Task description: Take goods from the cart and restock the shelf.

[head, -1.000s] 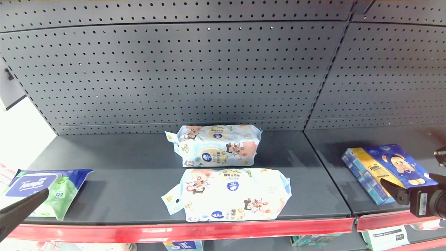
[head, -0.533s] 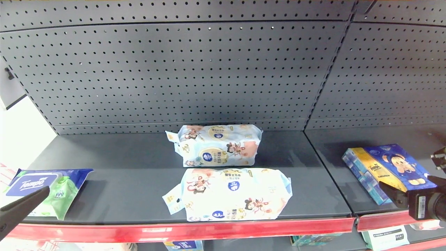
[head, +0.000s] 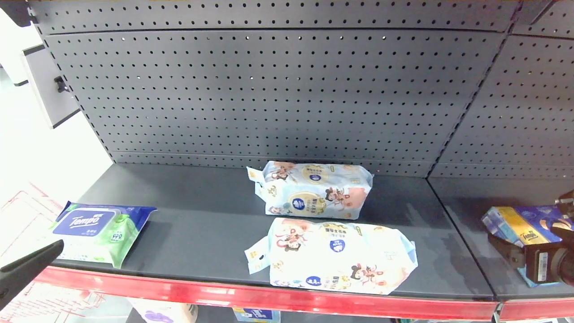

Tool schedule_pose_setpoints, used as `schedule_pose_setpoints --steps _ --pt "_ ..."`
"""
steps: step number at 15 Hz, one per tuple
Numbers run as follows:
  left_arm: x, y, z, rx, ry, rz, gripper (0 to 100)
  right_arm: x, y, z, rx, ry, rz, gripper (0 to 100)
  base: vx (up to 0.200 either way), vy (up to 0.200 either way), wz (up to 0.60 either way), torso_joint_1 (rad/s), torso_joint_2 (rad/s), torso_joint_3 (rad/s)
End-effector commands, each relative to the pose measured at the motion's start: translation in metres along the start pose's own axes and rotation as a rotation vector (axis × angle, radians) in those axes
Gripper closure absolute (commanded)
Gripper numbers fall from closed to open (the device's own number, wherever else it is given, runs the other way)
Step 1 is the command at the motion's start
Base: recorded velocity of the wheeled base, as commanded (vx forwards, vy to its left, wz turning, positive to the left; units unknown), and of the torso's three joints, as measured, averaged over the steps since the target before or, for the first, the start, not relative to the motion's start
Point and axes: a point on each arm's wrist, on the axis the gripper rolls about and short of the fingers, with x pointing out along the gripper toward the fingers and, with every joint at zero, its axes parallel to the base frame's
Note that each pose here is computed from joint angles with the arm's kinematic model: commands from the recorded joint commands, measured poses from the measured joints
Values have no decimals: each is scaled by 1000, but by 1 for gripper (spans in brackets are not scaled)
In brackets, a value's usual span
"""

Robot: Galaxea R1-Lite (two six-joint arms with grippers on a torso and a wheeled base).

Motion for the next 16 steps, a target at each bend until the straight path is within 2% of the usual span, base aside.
schedule_pose_setpoints --steps 1,5,16 --pt "0 0 0 3 0 0 0 -3 0 -4 -3 1 14 0 0 0 0 0 0 0" --pt "0 0 -1 3 3 0 0 -7 1 -10 -62 7 20 0 0 0 0 0 0 0" --pt "1 0 -1 3 6 -5 0 -5 1 -10 -70 11 21 0 0 0 -55 0 0 1"
